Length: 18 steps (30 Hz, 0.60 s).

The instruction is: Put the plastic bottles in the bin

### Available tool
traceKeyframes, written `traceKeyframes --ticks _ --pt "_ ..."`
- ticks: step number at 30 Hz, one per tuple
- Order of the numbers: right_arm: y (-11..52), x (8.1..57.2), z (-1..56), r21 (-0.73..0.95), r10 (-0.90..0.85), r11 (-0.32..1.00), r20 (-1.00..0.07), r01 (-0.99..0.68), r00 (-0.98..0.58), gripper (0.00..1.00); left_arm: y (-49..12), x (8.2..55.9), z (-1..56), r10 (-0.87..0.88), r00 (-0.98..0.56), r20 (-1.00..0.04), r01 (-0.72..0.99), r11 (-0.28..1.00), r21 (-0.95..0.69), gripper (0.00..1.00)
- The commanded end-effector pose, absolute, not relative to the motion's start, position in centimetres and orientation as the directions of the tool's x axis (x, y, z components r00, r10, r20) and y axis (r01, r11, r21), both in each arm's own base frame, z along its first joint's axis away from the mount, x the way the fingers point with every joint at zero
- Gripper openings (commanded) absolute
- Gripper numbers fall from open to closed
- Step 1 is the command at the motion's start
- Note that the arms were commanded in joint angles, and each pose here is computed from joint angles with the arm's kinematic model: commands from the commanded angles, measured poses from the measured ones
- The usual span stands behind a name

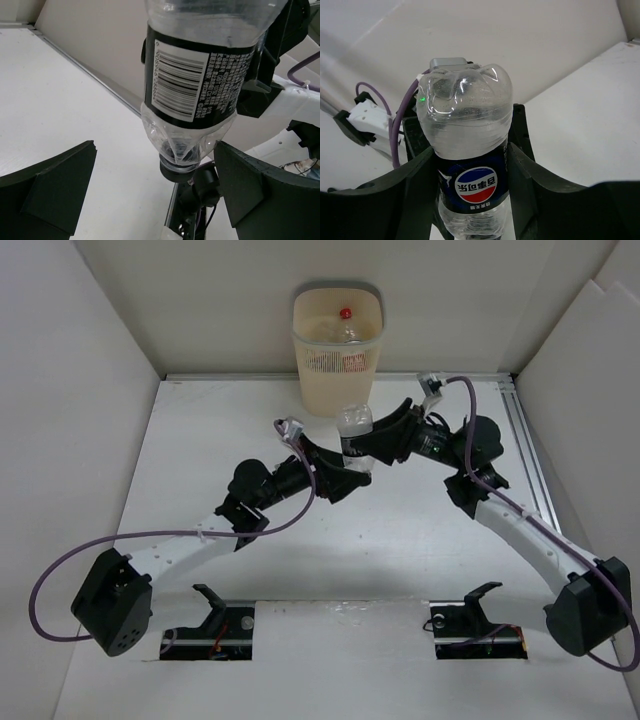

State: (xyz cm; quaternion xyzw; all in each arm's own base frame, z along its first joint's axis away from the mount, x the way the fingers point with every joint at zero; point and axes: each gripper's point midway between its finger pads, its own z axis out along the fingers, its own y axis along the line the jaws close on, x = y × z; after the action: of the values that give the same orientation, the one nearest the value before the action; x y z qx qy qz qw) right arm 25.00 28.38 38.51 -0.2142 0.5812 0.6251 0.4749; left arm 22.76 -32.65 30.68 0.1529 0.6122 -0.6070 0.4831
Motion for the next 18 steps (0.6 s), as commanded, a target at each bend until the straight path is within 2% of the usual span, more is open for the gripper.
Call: traceKeyframes --ticks 1,6,12,13,14,15,16,17,18 --pt "29.1 22.4 39.9 0.489 0.342 0.029 -0.824 -0.872 -0.451 0.00 -31.9 23.3 36.0 -0.519 -0.350 -0.779 0.840 0.194 -0.507 1.00" --pt "29.7 22.0 40.0 0.510 0.352 -0.006 -0.804 -0.860 -0.479 0.00 -31.7 22.1 38.7 -0.557 -0.318 -0.767 0.882 0.123 -0.454 1.00" --pt "30.8 21.2 40.4 0.509 0.356 -0.076 -0.790 -0.858 -0.500 0.00 -31.8 21.5 39.3 -0.565 -0.327 -0.757 0.892 0.081 -0.445 1.00" --pt "30.8 21.0 41.0 0.504 0.363 -0.086 -0.787 -0.859 -0.498 0.00 -31.8 21.5 39.3 -0.565 -0.327 -0.757 0.892 0.081 -0.445 0.96" --pt "31.0 20.7 41.2 0.496 0.366 -0.105 -0.787 -0.862 -0.497 0.00 -32.0 21.7 38.9 -0.560 -0.333 -0.759 0.888 0.084 -0.452 0.90" --pt "31.2 20.6 41.1 0.509 0.356 -0.122 -0.779 -0.852 -0.516 0.02 -31.9 21.9 39.0 -0.565 -0.323 -0.759 0.889 0.095 -0.448 0.78" --pt "31.2 20.3 41.0 0.505 0.344 -0.143 -0.781 -0.851 -0.521 0.03 -32.1 22.2 38.5 -0.558 -0.321 -0.765 0.888 0.104 -0.449 0.56" --pt "31.1 20.0 41.5 0.493 0.354 -0.159 -0.780 -0.855 -0.516 0.06 -32.4 22.7 38.4 -0.557 -0.327 -0.763 0.880 0.114 -0.460 0.15" --pt "30.9 19.5 41.7 0.487 0.358 -0.192 -0.774 -0.852 -0.523 0.19 -32.6 23.0 38.9 -0.557 -0.327 -0.763 0.880 0.114 -0.460 0.02"
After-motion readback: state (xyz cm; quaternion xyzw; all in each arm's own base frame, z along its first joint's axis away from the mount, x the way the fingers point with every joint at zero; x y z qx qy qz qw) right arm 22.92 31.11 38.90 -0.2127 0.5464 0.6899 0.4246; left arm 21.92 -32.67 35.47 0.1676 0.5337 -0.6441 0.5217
